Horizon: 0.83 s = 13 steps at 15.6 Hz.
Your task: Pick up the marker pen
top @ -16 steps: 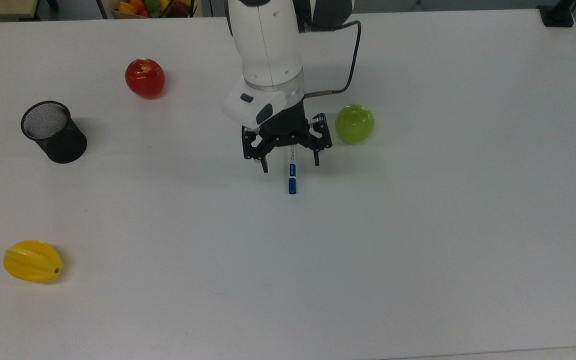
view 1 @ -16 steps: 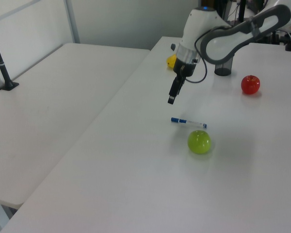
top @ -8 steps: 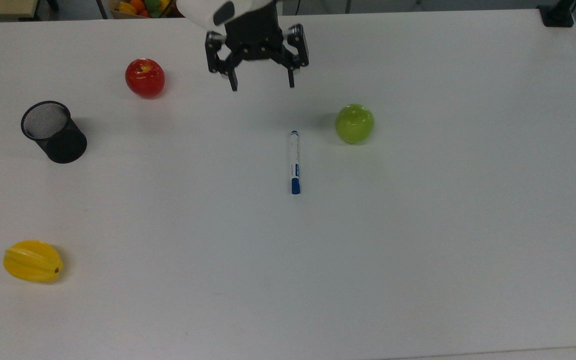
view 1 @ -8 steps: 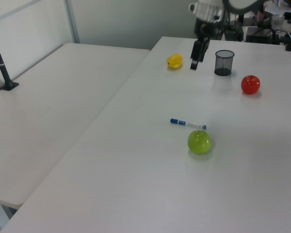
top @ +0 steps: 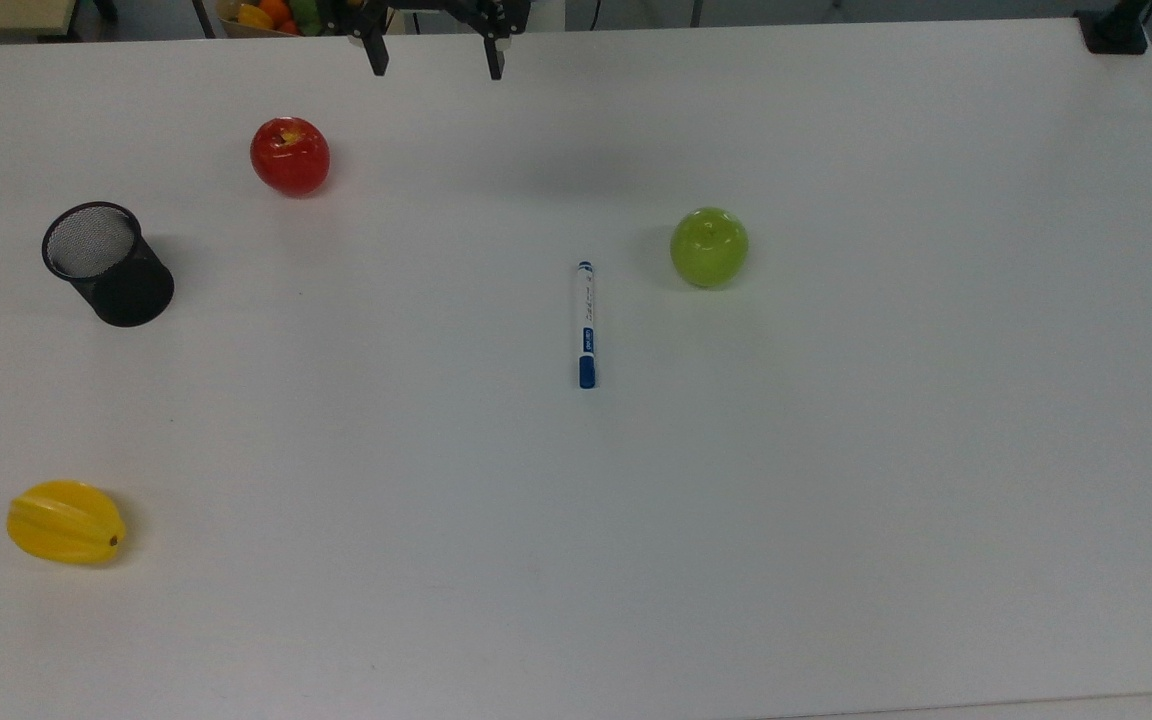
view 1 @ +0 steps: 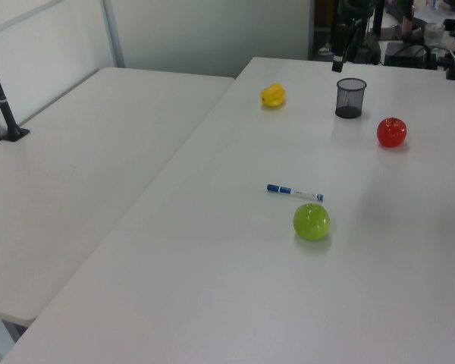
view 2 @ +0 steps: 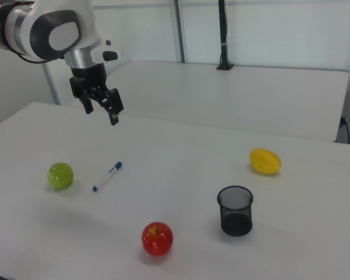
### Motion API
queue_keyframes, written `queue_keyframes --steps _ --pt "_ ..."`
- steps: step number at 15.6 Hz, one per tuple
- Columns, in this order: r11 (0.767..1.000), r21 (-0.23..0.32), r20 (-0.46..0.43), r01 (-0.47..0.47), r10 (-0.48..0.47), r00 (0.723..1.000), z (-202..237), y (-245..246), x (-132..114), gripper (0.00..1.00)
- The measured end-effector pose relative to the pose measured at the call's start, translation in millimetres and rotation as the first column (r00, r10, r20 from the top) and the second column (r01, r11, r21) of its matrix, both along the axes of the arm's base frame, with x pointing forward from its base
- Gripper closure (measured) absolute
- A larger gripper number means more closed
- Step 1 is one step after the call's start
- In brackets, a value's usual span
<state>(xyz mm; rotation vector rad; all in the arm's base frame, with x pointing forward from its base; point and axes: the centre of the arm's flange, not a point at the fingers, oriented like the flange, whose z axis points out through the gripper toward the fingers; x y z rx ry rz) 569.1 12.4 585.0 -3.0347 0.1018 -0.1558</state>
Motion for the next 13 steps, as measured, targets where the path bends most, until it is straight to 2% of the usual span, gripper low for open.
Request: queue_keyframes --steps 3,8,13 --pt "1.000 -0.001 -0.003 -0.001 0.001 1.000 -1 -4 0 0.00" --pt "0.989 -0.020 0.014 -0.145 0.145 0.989 0 -16 0 0.00" --pt "0.989 -0.021 0.018 -0.147 0.148 0.989 2 -16 -1 0.00"
